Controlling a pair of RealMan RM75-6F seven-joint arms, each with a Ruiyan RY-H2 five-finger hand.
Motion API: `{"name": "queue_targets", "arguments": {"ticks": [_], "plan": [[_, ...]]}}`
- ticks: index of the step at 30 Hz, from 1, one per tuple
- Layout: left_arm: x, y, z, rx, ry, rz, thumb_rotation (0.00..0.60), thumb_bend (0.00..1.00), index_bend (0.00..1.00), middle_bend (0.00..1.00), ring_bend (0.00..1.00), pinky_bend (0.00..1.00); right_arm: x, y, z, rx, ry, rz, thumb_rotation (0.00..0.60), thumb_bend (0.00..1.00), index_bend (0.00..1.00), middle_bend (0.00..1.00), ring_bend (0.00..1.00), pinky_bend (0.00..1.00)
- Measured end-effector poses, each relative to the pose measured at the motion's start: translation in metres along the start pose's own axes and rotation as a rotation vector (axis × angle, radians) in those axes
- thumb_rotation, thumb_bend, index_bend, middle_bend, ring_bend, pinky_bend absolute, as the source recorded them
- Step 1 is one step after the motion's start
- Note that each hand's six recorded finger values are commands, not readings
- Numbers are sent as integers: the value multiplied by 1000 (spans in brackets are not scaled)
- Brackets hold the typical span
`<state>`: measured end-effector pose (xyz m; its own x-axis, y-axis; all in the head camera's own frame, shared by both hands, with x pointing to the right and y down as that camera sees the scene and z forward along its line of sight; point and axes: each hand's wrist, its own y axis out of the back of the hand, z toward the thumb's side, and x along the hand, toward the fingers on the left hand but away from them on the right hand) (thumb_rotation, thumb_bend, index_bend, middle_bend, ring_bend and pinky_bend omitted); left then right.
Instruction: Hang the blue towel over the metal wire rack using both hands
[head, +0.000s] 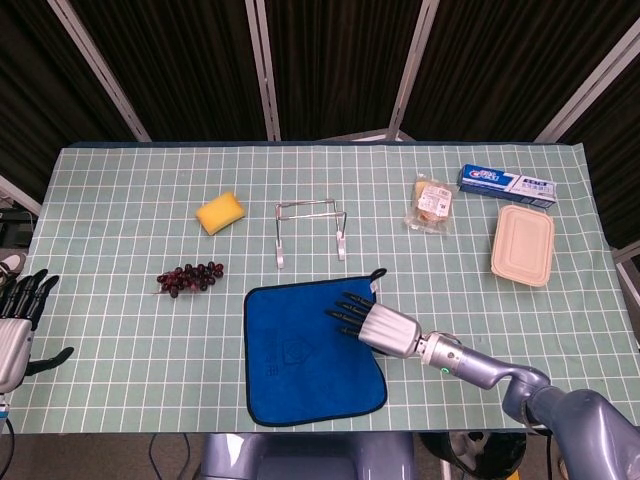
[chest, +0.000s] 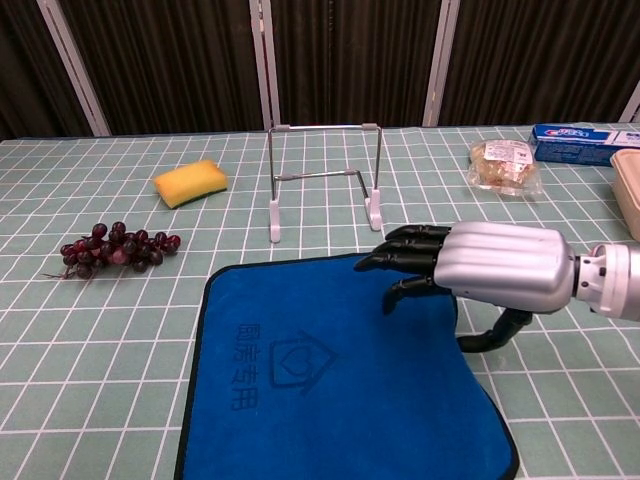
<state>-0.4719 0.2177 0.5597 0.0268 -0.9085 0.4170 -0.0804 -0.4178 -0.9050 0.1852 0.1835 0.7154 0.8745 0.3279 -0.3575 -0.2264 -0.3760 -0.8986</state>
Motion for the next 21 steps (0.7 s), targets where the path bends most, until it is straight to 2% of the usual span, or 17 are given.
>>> {"name": "queue_targets", "arguments": {"ticks": [2, 5, 14, 18, 21], "plan": [[0, 0, 0, 1, -1, -1, 600, 0, 0, 0, 0, 0, 0, -1, 1, -5, 2, -2, 600, 633, 584, 41, 0, 0], [-1, -1, 1, 2, -6, -4, 600, 0, 0, 0, 0, 0, 1, -5, 4, -11, 4, 3, 600, 688, 668, 57, 0, 0], [1, -6, 8, 5, -35, -17, 600, 0, 0, 0, 0, 0, 2, 0, 4, -31, -7, -29, 600, 729, 702, 78, 0, 0], [6, -16, 26, 26, -135, -43, 600, 0, 19, 0, 0, 0, 1, 3, 4, -48, -15, -40, 600, 728, 702, 79, 0, 0], [12, -28, 46, 38, -255, -68, 600, 0, 163, 0, 0, 0, 1, 5, 4, -55, -18, -45, 600, 728, 703, 81, 0, 0]]}}
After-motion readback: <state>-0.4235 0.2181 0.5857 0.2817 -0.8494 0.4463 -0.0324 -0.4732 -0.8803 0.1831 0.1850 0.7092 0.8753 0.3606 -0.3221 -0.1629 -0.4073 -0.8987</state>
